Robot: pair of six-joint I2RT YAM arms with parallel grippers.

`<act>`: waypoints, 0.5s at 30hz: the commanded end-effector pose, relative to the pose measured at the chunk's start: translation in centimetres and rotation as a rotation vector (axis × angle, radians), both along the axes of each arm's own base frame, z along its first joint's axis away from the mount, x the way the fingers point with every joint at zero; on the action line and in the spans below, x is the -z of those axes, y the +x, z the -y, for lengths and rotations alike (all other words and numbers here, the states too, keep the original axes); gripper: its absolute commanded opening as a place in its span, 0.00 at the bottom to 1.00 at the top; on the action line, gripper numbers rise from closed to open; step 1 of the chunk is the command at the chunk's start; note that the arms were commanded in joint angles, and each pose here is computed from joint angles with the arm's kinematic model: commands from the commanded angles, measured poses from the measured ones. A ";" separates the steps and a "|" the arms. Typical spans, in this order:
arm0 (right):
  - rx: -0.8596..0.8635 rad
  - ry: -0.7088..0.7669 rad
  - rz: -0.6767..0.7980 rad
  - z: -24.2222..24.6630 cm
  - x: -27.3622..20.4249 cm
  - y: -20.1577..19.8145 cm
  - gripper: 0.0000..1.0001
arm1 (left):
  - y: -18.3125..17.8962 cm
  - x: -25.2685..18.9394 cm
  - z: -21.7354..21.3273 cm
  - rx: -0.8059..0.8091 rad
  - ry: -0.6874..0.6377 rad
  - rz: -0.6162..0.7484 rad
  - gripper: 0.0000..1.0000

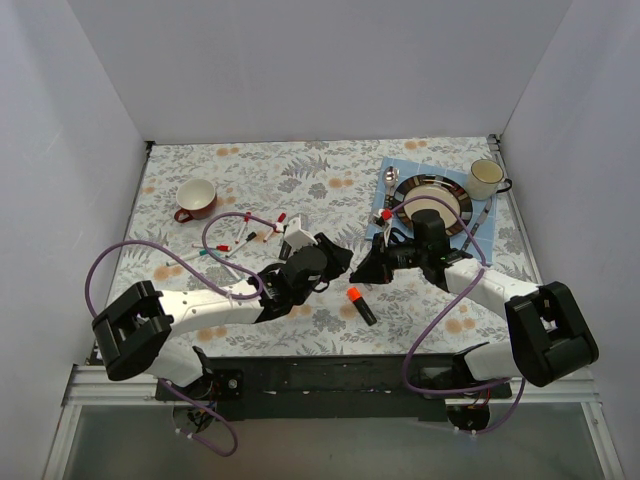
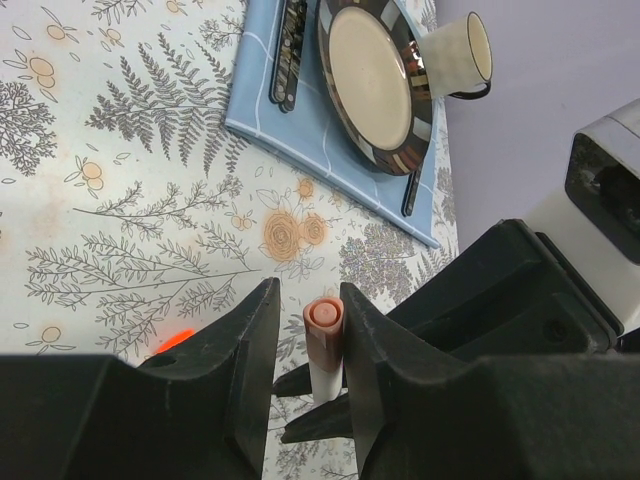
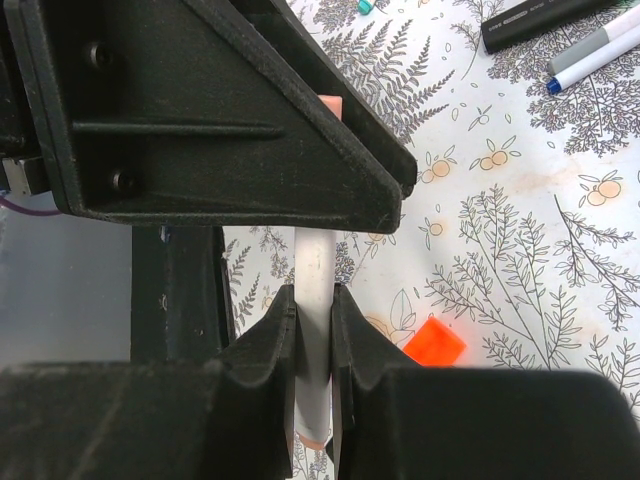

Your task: Open the pen caps

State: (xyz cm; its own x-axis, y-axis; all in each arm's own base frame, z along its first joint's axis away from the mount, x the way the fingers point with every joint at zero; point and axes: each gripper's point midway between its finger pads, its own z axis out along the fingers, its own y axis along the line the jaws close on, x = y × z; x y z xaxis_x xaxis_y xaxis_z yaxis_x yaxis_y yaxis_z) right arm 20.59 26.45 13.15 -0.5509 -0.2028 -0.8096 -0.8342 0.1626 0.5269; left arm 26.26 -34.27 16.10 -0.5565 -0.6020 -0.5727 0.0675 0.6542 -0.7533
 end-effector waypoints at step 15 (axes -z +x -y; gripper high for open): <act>-0.027 0.035 0.058 -0.3 -1.4 0.4 0.01 | 0.9 -2.9 -0.7 -0.049 -0.026 0.066 0.12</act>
State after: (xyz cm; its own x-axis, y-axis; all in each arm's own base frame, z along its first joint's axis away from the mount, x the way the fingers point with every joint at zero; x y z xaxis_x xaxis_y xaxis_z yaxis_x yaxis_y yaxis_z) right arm 20.60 26.46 13.16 -0.5500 -0.2026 -0.8102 -0.8348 0.1623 0.5261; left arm 26.45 -34.38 16.62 -0.5439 -0.6152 -0.5707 0.0740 0.6423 -0.7629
